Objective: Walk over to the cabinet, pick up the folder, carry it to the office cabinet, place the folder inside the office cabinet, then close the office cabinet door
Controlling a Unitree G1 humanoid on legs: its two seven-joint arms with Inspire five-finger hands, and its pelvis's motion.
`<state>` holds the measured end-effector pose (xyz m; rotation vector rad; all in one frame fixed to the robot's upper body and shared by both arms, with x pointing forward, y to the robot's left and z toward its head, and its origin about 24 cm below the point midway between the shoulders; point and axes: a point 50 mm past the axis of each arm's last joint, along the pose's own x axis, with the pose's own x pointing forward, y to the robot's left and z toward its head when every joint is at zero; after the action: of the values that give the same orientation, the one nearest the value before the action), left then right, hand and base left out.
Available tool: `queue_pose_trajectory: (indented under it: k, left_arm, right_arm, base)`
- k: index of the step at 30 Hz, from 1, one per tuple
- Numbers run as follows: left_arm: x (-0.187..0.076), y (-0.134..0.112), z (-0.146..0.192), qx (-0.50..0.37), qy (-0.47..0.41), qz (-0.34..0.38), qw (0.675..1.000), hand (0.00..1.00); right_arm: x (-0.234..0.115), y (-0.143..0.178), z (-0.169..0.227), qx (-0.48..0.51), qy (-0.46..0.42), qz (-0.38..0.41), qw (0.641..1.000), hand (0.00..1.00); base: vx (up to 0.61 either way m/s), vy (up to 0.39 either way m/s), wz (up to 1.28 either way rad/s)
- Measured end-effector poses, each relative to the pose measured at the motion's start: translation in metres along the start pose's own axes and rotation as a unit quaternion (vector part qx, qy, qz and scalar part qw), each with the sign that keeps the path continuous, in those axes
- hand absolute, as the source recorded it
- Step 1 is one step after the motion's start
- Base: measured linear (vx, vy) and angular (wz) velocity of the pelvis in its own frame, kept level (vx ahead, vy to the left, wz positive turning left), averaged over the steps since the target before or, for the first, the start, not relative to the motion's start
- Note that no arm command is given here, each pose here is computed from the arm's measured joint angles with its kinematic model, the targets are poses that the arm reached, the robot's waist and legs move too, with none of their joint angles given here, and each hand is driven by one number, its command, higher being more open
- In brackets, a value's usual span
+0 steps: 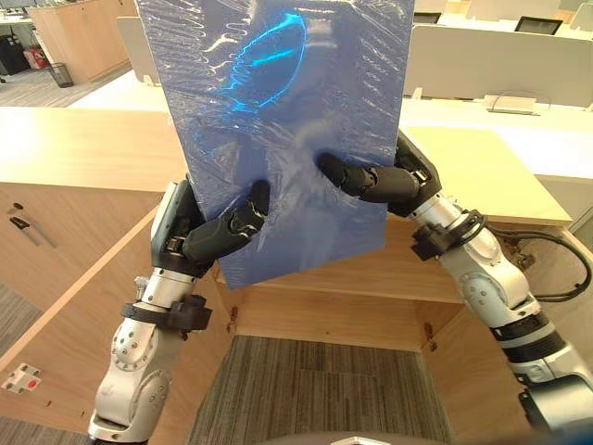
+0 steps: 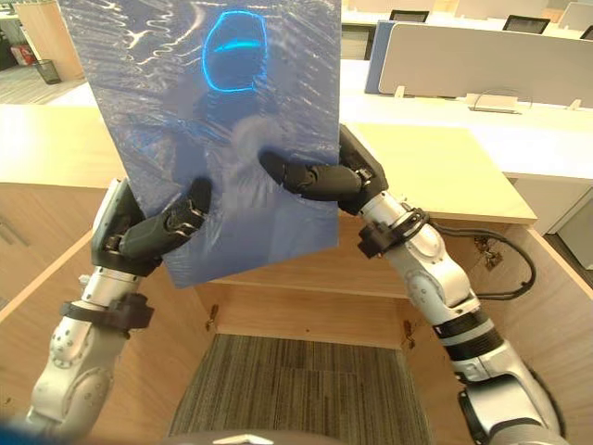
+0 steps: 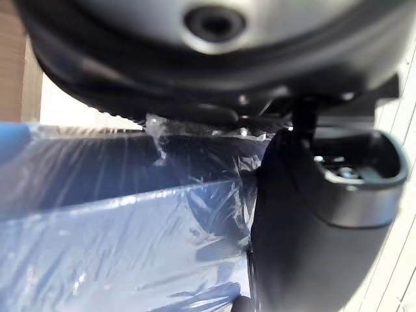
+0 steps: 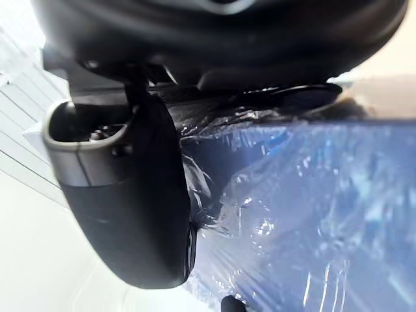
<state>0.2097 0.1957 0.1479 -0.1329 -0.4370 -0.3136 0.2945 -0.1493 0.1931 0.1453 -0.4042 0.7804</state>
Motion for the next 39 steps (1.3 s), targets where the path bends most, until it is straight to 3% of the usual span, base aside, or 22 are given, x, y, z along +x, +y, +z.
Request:
queue_pose_trajectory:
  k: [5, 13, 18, 22, 23, 27, 29, 33, 35, 36, 38, 39]
  left_arm:
    - [-0.013, 0.012, -0.016, 0.022, 0.086, -0.064, 0.994, 1.0]
    - [-0.059, 0.004, -0.092, -0.088, 0.281, -0.128, 0.947, 1.0]
    - [-0.088, -0.015, -0.143, -0.158, 0.333, -0.056, 0.928, 1.0]
    - [-0.114, -0.03, -0.178, -0.148, 0.401, 0.0, 0.904, 1.0]
    - [-0.126, -0.033, -0.191, -0.138, 0.428, 0.043, 0.892, 1.0]
    - [-0.167, -0.024, -0.209, -0.113, 0.504, 0.112, 0.849, 1.0]
    - [-0.195, -0.018, -0.214, -0.096, 0.553, 0.142, 0.815, 1.0]
    - [-0.234, -0.014, -0.216, -0.056, 0.624, 0.164, 0.762, 1.0]
    - [-0.245, -0.003, -0.215, -0.025, 0.647, 0.197, 0.736, 1.0]
    - [-0.247, -0.001, -0.215, -0.013, 0.653, 0.2, 0.73, 1.0]
    - [-0.259, 0.002, -0.213, 0.019, 0.675, 0.213, 0.706, 1.0]
    - [-0.261, 0.002, -0.213, 0.026, 0.679, 0.214, 0.702, 1.0]
  right_arm:
    - [-0.007, -0.004, 0.003, -0.038, 0.045, 0.02, 0.998, 0.0]
    - [-0.01, 0.002, -0.017, -0.093, 0.122, 0.043, 0.987, 0.0]
    - [0.003, 0.018, -0.019, -0.15, 0.094, 0.05, 0.983, 0.0]
    - [0.021, 0.05, 0.007, -0.161, -0.041, 0.05, 0.985, 0.0]
    - [0.022, 0.063, 0.022, -0.193, -0.104, 0.054, 0.974, 0.0]
    - [0.012, 0.084, 0.028, -0.231, -0.166, 0.071, 0.956, 0.0]
    - [0.004, 0.092, 0.005, -0.242, -0.123, 0.083, 0.959, 0.0]
    - [-0.02, 0.096, -0.076, -0.301, 0.065, 0.139, 0.941, 0.0]
    - [-0.054, 0.094, -0.137, -0.342, 0.22, 0.203, 0.891, 0.0]
    - [-0.063, 0.093, -0.149, -0.352, 0.254, 0.22, 0.874, 0.0]
    - [-0.103, 0.088, -0.183, -0.374, 0.362, 0.282, 0.806, 0.0]
    - [-0.111, 0.086, -0.188, -0.376, 0.379, 0.29, 0.794, 0.0]
  base:
    - [0.0, 0.0, 0.0]
    - [0.0, 0.001, -0.02]
    - [-0.01, 0.005, -0.03]
    - [-0.01, 0.003, -0.02]
    - [0.0, 0.0, 0.0]
    - [0.0, 0.005, 0.01]
    - [-0.05, 0.008, 0.0]
    - [-0.06, 0.005, 0.04]
    - [-0.05, 0.007, 0.08]
    - [0.0, 0.0, 0.0]
    - [0.01, 0.01, 0.02]
    - [0.04, 0.021, 0.04]
